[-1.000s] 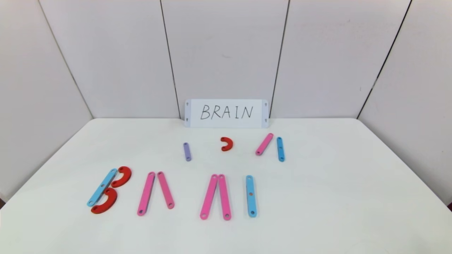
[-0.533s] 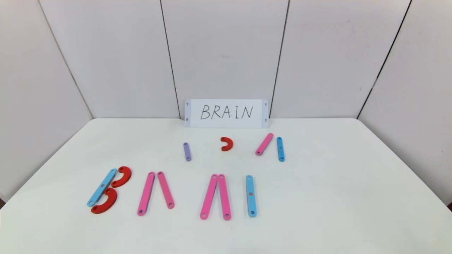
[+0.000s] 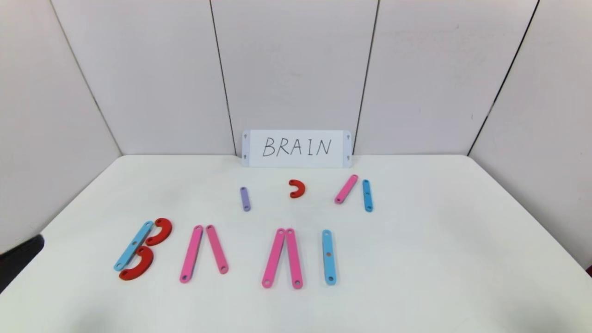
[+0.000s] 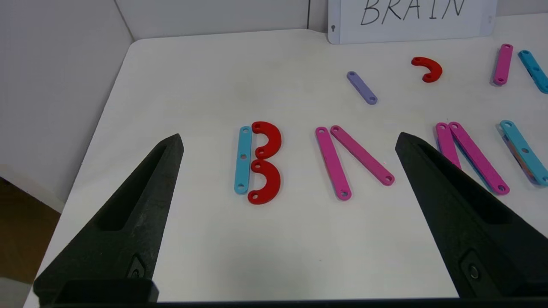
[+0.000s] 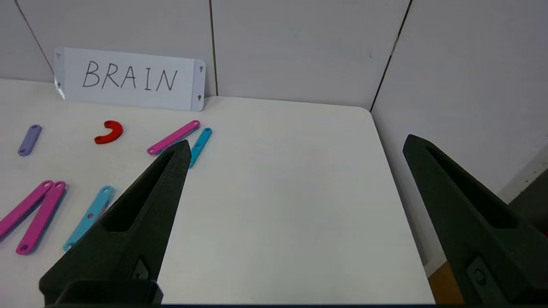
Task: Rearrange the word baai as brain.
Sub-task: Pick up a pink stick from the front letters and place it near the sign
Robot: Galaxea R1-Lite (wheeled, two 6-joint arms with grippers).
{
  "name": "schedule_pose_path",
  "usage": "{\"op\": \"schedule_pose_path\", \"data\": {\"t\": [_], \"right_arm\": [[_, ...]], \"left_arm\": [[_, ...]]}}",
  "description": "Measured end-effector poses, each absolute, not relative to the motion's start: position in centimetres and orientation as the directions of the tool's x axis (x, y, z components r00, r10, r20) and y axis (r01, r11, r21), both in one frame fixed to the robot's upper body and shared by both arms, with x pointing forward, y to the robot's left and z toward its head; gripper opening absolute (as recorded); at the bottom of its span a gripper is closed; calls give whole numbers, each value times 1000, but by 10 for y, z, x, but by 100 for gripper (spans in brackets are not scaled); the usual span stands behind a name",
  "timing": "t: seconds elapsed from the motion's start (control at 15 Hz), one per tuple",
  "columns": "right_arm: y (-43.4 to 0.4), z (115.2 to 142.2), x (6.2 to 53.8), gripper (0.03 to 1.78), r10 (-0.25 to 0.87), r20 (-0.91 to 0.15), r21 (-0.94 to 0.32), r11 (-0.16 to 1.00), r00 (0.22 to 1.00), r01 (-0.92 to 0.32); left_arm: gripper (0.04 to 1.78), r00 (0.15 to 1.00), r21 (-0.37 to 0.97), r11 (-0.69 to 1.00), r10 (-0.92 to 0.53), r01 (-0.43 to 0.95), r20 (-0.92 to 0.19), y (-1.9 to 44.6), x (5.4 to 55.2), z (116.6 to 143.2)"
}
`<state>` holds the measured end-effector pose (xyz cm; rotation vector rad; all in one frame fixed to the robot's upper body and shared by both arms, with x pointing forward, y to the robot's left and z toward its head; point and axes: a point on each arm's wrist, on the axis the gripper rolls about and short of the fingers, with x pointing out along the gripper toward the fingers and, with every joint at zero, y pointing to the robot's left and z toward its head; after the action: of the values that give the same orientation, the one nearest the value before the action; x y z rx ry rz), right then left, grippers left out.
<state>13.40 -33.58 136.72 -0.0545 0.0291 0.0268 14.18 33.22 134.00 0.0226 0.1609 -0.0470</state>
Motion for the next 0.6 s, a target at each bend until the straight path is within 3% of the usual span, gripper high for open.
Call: {"op": "schedule_pose_path", "data": {"t": [0.27, 0.6], "right_arm": [[-333, 1394, 198, 173, 81, -134, -39, 995, 988, -87], [-317, 1389, 276, 173, 169, -291, 3, 984, 942, -176]], "left_arm": [[174, 960, 21, 997, -63, 72, -273, 331, 207, 1366], [174, 894, 38, 992, -91, 120, -439, 327, 275, 1365]]}}
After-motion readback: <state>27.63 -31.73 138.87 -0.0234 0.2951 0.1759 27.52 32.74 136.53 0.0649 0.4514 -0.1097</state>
